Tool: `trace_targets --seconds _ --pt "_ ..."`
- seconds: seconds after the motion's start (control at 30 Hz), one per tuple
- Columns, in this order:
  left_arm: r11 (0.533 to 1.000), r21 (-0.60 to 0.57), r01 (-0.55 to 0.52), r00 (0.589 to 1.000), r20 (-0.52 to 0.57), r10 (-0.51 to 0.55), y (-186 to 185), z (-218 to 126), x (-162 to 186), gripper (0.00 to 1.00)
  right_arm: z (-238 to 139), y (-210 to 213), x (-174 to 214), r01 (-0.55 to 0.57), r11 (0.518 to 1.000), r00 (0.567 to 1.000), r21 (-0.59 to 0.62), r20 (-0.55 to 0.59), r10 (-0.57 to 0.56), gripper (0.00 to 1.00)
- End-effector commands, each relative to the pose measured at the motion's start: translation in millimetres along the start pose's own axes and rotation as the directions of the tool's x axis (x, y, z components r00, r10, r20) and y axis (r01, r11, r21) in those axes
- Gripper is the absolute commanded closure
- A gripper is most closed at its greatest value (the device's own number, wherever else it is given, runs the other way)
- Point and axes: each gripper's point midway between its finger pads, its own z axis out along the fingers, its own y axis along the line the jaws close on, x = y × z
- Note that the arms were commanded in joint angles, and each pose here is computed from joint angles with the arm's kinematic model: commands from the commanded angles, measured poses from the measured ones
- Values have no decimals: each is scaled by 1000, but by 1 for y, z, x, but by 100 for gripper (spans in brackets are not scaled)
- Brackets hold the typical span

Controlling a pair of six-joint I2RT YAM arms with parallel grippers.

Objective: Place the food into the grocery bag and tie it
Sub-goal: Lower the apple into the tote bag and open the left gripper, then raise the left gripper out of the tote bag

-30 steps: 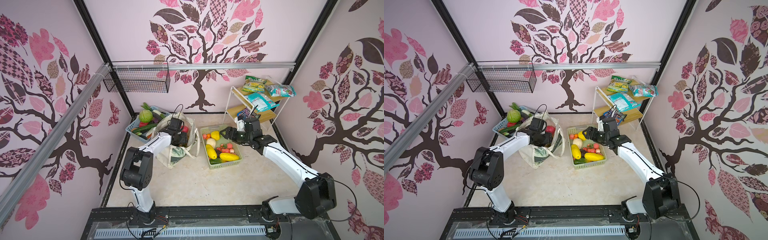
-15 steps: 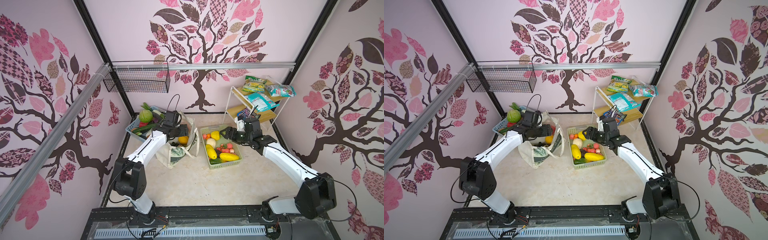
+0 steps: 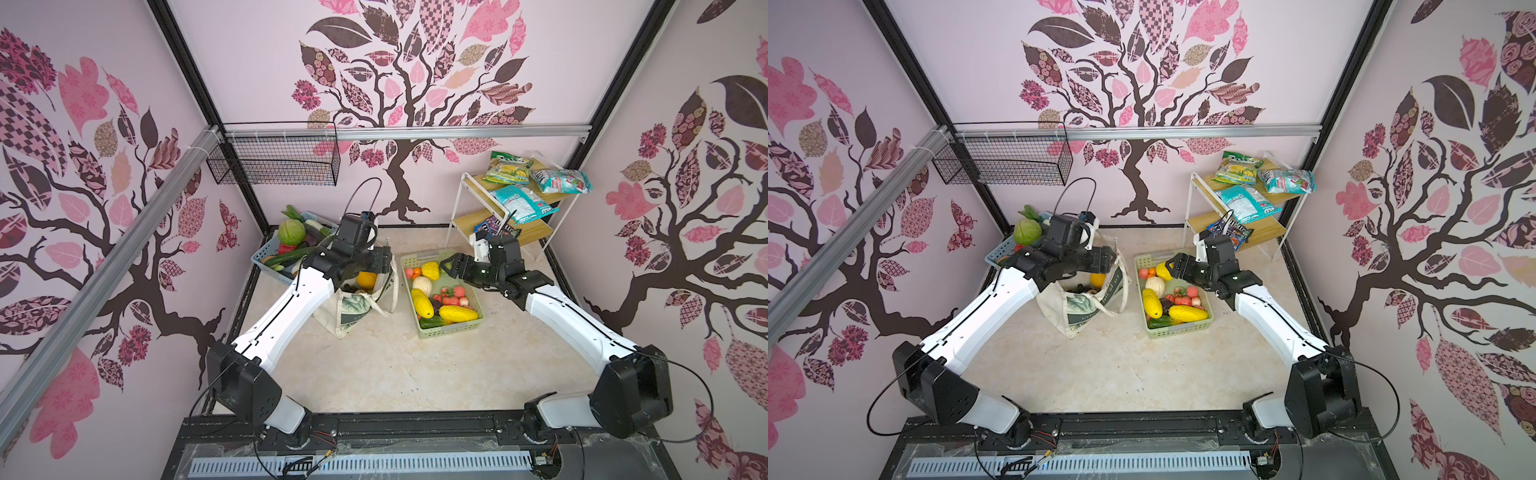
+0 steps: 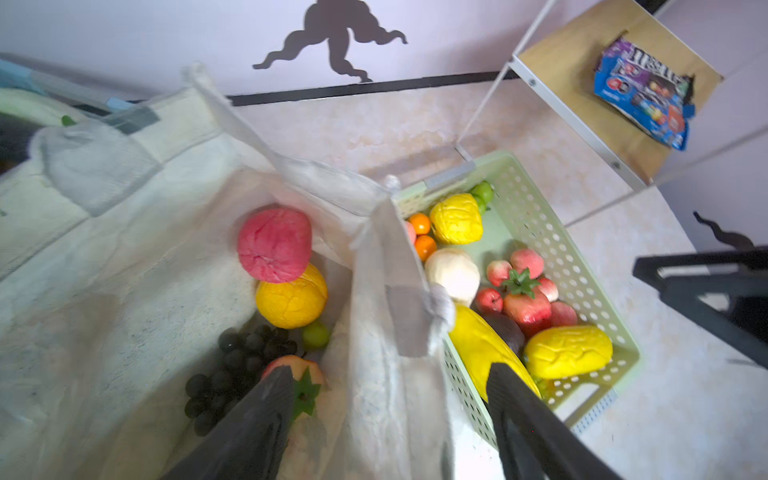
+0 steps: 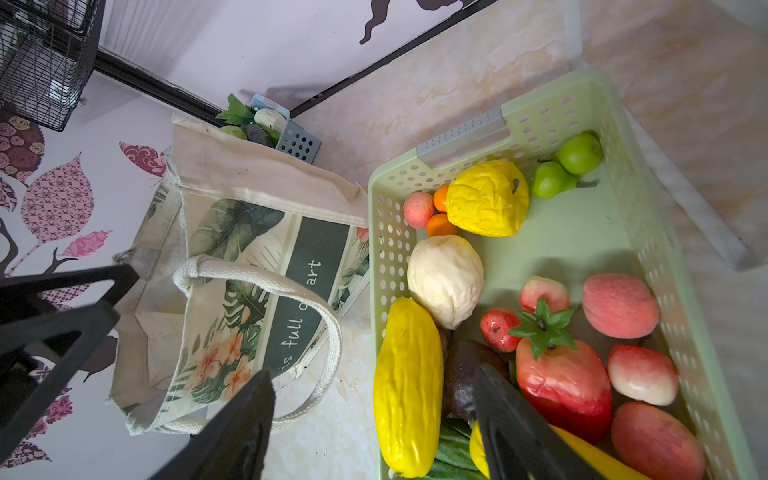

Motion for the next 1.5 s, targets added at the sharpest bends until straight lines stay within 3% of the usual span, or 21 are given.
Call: trace_targets --seconds 0.0,0.23,0.53,0.73,0.8,1.47 --pt "989 -83 -126 990 -69 120 0 -14 18 23 -6 2 -4 22 1000 1000 4 15 -22 23" --pt "972 -97 -213 970 -144 198 -19 -10 46 26 -4 3 -3 22 1000 1000 -5 11 -22 23" --pt "969 -146 -199 965 -202 168 -18 10 59 53 -7 3 -5 30 1000 999 -2 19 -30 24" --pt "977 -127 -171 966 -216 141 -27 19 60 89 -7 5 -5 35 999 999 -7 18 -35 24" --pt "979 -119 -166 965 -225 136 -31 23 60 97 -8 5 -5 37 999 999 -8 20 -36 24" --pt "998 29 58 998 -37 -57 -83 46 -5 100 -6 -3 6 35 999 999 2 1 -35 24"
